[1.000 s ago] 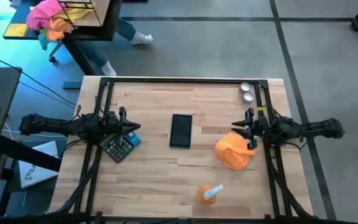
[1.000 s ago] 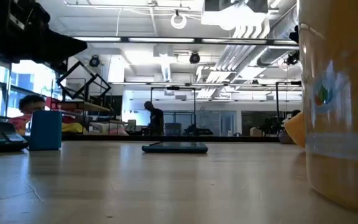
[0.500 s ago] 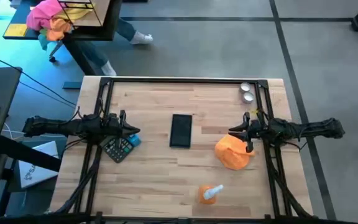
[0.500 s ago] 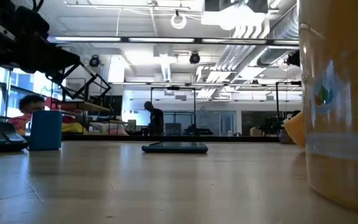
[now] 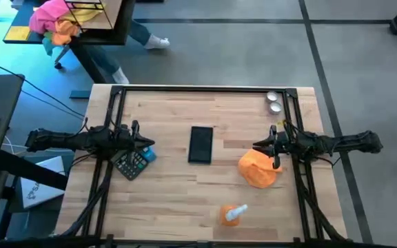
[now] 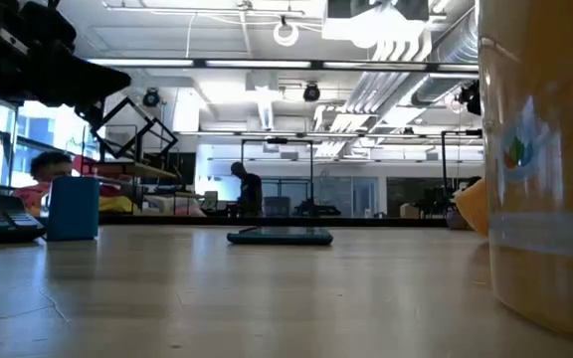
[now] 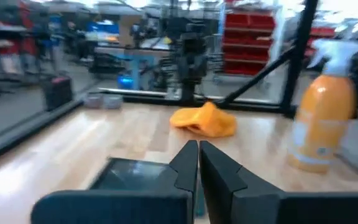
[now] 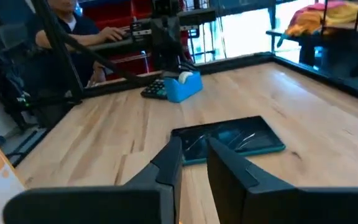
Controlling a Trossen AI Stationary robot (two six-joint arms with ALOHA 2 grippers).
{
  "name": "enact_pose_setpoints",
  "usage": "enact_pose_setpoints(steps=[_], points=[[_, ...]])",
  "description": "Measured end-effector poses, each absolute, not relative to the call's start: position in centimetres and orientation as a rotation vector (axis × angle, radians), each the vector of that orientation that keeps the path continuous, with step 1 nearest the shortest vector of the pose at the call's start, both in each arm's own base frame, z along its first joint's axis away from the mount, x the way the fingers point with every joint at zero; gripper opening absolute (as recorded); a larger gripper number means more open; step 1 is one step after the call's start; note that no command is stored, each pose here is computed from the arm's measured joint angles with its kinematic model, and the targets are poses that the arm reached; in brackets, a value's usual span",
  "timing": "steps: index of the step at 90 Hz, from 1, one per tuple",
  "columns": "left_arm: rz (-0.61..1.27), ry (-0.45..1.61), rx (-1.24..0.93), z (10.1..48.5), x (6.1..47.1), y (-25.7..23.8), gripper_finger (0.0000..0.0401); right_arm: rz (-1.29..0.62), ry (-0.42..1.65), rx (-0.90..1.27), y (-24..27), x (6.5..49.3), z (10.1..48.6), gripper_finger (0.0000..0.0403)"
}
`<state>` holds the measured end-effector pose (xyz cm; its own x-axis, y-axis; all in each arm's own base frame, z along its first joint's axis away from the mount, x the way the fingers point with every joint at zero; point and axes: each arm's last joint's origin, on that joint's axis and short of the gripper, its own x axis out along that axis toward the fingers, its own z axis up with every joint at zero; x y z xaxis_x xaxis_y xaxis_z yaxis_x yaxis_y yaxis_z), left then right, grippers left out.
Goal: Apply microfiber cloth
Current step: Return to Home Position
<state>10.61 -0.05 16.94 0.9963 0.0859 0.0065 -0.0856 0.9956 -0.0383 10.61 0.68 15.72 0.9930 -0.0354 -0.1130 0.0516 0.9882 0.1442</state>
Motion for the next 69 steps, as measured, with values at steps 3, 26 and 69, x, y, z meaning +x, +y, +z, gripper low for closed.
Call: enact_pose_setpoints(steps=[3, 26, 69], points=[[0.111, -0.008, -0.028, 16.93, 10.60, 0.02, 0.0000, -0.043, 0.111, 0.140, 0.68, 10.61, 15.72, 0.0044], [0.136, -0.005, -0.015, 16.91, 10.59, 0.09, 0.0000, -0.043, 0.112, 0.143, 0.68, 10.61, 15.72, 0.0044], [0.136, -0.002, -0.014, 16.88, 10.59, 0.09, 0.0000, -0.043, 0.113, 0.142, 0.68, 10.60, 15.71, 0.0044]])
